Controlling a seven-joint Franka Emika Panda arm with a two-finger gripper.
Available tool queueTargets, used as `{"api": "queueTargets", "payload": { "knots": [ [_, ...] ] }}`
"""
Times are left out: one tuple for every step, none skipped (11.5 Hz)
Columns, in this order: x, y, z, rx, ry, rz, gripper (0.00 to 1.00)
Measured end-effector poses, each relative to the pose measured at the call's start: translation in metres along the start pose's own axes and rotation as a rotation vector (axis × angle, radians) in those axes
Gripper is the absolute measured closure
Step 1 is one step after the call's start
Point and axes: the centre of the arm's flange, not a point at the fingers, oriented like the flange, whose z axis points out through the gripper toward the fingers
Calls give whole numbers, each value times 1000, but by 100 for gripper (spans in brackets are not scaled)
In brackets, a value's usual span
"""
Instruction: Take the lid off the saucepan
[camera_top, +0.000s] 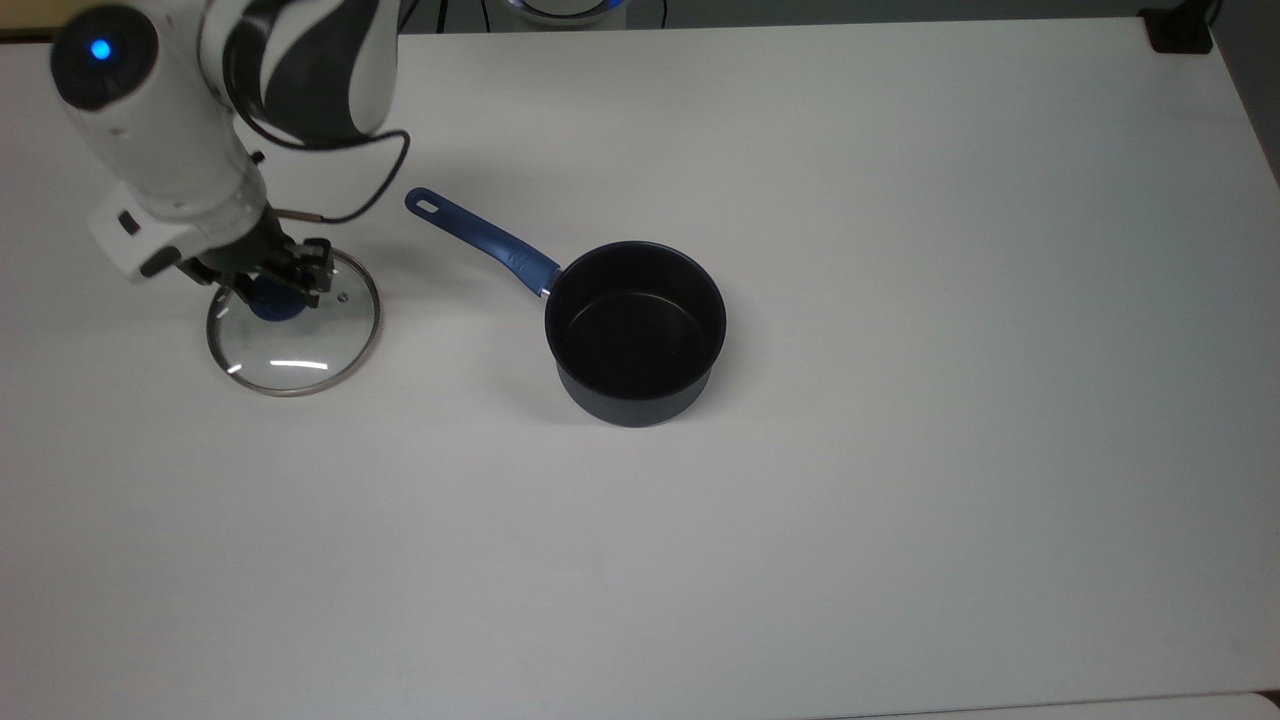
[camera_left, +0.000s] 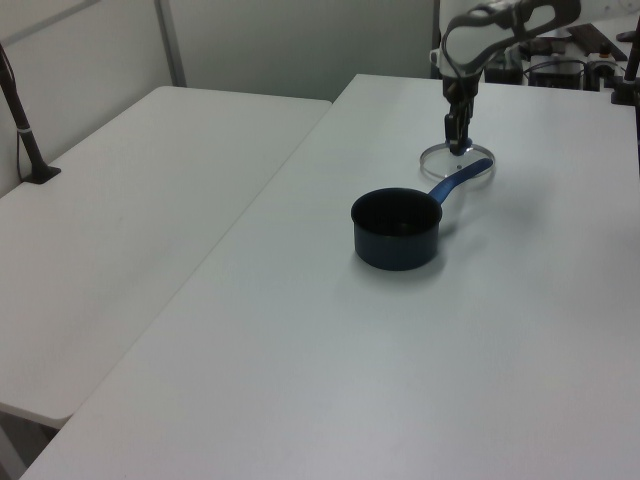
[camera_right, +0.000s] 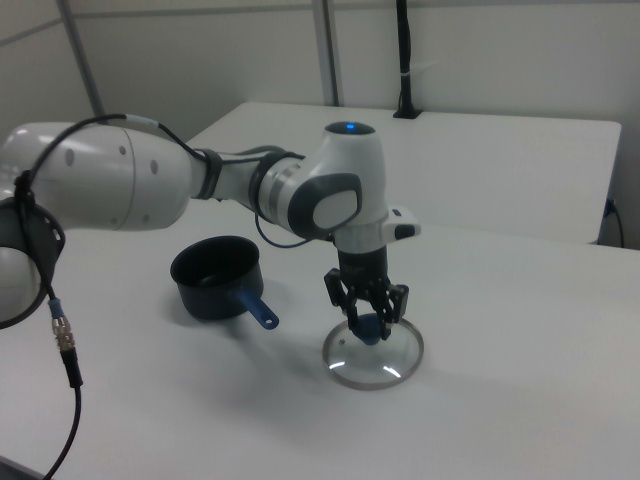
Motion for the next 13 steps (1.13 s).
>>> {"api": "queueTargets", "payload": {
  "knots": [
    [1, -1, 0, -1, 2, -1, 39],
    [1, -1, 1, 0, 1, -2, 35],
    [1, -1, 1, 0, 1, -2, 34],
    [1, -1, 1, 0, 1, -1, 30],
    [1, -1, 1, 0, 1, -2, 15],
    [2, -1, -3, -2, 8, -2, 1],
    [1, -1, -18, -3, 25, -3, 0],
    [-3, -4, -45, 2, 38, 0, 0],
    [-11, -12, -83, 14, 51, 18, 0],
    [-23, -26, -125, 25, 65, 51, 0],
    [-38, -45, -165, 31, 74, 82, 0],
    [-52, -70, -197, 28, 73, 104, 0],
    [-64, -96, -219, 25, 69, 107, 0]
  ]
}}
